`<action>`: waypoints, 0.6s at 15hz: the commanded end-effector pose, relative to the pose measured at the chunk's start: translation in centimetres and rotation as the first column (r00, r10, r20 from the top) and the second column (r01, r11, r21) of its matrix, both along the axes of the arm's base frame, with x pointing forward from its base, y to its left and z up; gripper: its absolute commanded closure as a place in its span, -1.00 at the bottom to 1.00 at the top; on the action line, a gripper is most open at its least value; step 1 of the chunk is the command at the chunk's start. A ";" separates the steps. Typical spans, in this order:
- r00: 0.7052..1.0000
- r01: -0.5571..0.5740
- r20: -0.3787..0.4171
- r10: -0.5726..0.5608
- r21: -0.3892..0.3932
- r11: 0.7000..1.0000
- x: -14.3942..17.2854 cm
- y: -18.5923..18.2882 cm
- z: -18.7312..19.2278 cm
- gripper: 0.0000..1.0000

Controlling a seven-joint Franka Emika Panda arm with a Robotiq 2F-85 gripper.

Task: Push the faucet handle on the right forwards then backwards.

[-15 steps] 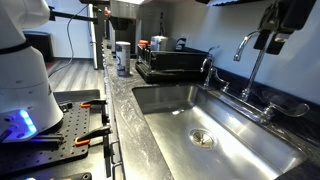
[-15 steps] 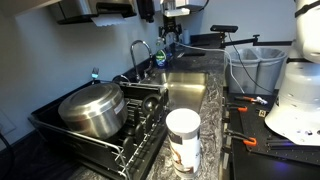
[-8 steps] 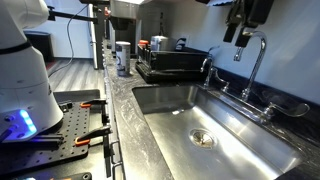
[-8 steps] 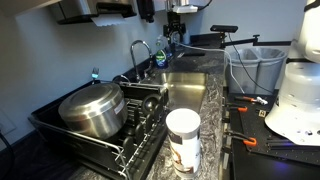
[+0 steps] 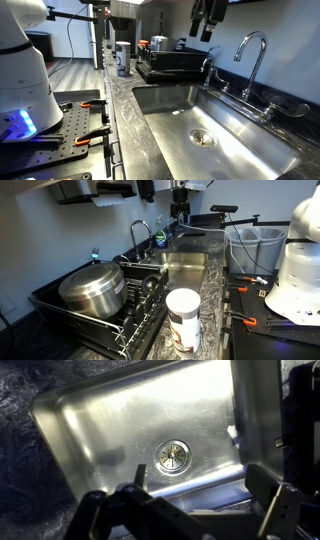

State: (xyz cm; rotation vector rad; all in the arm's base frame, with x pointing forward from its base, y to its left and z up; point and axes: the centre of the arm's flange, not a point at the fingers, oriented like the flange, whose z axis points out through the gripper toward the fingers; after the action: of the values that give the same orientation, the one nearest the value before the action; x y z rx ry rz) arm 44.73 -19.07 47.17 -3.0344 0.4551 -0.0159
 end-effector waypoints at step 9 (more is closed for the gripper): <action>0.992 -0.129 0.008 0.129 0.002 0.992 -3.5 2.8 -0.2 -1.00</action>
State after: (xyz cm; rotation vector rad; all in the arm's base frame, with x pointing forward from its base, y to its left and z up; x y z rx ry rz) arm 41.21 -16.26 47.01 -3.0532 0.2570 -0.0201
